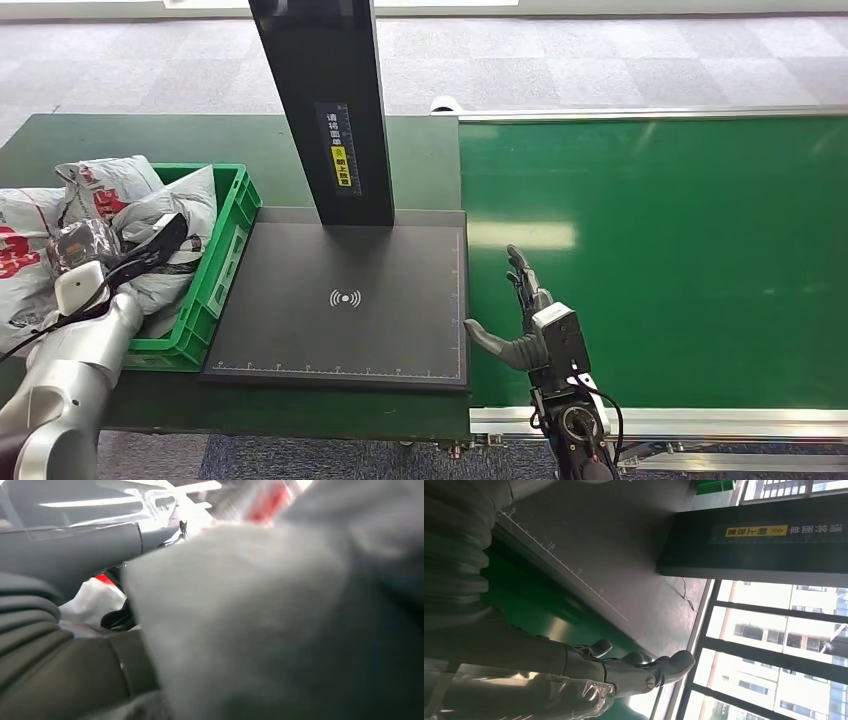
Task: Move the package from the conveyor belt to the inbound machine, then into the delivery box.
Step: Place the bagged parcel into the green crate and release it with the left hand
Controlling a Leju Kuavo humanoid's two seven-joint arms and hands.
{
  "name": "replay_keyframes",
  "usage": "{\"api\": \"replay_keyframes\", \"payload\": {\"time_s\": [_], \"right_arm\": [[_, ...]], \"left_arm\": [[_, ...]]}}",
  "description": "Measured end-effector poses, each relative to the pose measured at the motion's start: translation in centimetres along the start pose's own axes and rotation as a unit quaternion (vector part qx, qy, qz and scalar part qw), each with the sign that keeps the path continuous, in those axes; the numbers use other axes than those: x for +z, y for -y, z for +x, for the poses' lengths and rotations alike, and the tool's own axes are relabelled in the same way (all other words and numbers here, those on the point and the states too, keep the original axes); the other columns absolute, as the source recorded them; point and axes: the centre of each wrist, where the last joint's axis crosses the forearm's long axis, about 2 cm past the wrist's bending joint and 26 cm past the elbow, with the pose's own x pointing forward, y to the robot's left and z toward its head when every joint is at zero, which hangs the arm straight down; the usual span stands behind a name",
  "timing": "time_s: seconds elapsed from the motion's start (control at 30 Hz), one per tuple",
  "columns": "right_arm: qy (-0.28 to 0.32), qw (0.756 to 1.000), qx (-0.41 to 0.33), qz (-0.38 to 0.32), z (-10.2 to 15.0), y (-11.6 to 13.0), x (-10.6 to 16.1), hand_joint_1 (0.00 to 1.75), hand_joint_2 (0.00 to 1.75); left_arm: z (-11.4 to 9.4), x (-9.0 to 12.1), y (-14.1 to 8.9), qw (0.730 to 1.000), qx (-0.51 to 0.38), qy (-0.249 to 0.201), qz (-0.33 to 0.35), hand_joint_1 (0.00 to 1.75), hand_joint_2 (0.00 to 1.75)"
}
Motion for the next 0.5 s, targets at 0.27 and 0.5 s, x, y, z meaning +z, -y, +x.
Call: {"api": "replay_keyframes", "payload": {"time_s": [0.27, 0.5], "right_arm": [[-0.005, 1.0, 0.005, -0.005, -0.1, 0.3, 0.7, 0.0, 1.75], [-0.015, 1.0, 0.005, -0.017, 0.1, 0.1, 1.7, 0.0, 1.75]], "left_arm": [[1.2, 0.0, -0.4, 1.0, -0.028, 0.008, -0.005, 0.0, 0.0], [2.1, 1.8, -1.6, 0.938, 0.16, 0.157, 0.263, 0.0, 0.0]]}}
